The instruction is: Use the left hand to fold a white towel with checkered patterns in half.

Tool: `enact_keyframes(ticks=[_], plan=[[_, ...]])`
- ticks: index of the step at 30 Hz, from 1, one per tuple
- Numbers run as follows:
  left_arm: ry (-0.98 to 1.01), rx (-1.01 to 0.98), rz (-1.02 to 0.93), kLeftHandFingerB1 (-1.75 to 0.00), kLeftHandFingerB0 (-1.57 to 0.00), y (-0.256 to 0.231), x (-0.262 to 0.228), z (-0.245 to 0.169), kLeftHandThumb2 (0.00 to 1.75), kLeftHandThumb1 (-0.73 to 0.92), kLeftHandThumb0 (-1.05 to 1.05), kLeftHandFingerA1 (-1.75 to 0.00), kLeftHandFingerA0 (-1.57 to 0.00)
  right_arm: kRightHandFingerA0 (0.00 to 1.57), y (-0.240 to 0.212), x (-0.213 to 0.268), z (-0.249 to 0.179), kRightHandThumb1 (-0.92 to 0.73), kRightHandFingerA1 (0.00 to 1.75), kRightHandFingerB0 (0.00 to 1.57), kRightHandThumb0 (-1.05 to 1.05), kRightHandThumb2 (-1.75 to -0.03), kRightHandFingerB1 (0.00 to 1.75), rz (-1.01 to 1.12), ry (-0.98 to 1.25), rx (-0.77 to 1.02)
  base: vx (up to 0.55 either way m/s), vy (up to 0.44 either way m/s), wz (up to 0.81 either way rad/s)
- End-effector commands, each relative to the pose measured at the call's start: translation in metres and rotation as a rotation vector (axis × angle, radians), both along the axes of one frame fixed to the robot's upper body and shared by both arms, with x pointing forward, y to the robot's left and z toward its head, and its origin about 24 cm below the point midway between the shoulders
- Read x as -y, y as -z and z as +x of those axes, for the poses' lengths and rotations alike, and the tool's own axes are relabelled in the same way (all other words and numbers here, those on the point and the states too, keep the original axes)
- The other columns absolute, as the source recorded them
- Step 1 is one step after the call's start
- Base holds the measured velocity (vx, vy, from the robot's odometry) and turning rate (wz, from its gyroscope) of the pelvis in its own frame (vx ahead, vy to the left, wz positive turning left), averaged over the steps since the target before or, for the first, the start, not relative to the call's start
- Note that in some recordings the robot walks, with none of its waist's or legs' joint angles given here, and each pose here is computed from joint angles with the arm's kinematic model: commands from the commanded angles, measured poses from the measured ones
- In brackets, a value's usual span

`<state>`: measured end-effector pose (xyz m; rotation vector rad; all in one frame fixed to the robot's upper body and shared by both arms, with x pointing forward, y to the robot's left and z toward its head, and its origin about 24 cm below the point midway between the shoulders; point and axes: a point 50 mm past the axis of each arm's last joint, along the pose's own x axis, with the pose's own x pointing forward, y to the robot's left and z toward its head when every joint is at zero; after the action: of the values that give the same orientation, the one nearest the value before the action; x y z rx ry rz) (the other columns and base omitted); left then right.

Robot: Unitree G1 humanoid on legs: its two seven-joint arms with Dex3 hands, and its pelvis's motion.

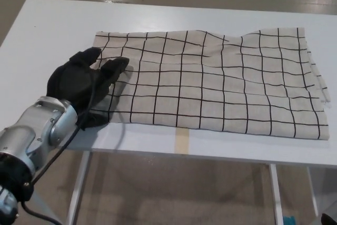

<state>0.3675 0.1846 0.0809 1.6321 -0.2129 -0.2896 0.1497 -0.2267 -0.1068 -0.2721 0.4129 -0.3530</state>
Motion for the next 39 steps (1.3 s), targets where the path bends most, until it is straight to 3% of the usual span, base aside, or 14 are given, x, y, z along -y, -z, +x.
enact_keyframes(ticks=[1,9,15,16,17,25,39], plan=[[-0.022,-0.025,0.046,-0.15,0.00,0.013,-0.002,-0.003,0.70,0.35,-0.54,-0.04,0.00,0.00,-0.001,0.002,-0.002,-0.62,0.48,0.00,-0.31,-1.11,0.49,-0.002,0.022,0.015,0.00,0.000,0.00],[-0.047,-0.047,0.093,-0.17,0.00,0.029,0.000,-0.004,0.70,0.35,-0.54,-0.05,0.00,0.00,0.001,0.001,-0.005,-0.62,0.49,0.00,-0.31,-1.11,0.49,0.019,0.026,0.009,0.00,0.000,0.00],[-0.030,-0.058,0.099,-0.15,0.00,0.032,0.005,-0.006,0.63,0.42,-0.48,-0.04,0.00,0.00,0.000,0.002,-0.005,-0.62,0.49,0.00,-0.31,-1.11,0.48,0.016,0.027,0.015,0.00,0.000,0.00],[-0.023,-0.057,0.093,-0.16,0.00,0.030,0.006,-0.006,0.54,0.46,-0.50,-0.07,0.00,0.00,0.000,0.002,-0.004,-0.62,0.49,0.00,-0.31,-1.11,0.48,0.011,0.026,0.016,0.00,0.000,0.00],[-0.003,-0.059,0.059,-0.13,0.00,0.024,0.008,-0.007,0.70,0.36,-0.56,-0.02,0.00,0.00,-0.001,0.002,-0.003,-0.62,0.49,0.00,-0.31,-1.11,0.48,0.003,0.027,0.019,0.00,0.000,0.00],[0.028,-0.046,-0.002,-0.11,0.00,0.012,0.003,-0.016,0.69,0.37,-0.58,0.00,0.00,0.00,0.001,0.002,-0.004,-0.62,0.48,0.00,-0.31,-1.11,0.48,0.012,0.032,0.011,0.00,0.000,0.00],[0.018,-0.065,0.063,-0.11,0.00,0.023,-0.019,-0.033,0.70,0.38,-0.59,0.00,0.00,0.00,0.005,0.002,-0.012,-0.62,0.49,0.00,-0.31,-1.11,0.48,0.026,0.024,-0.020,0.00,0.000,0.00]])
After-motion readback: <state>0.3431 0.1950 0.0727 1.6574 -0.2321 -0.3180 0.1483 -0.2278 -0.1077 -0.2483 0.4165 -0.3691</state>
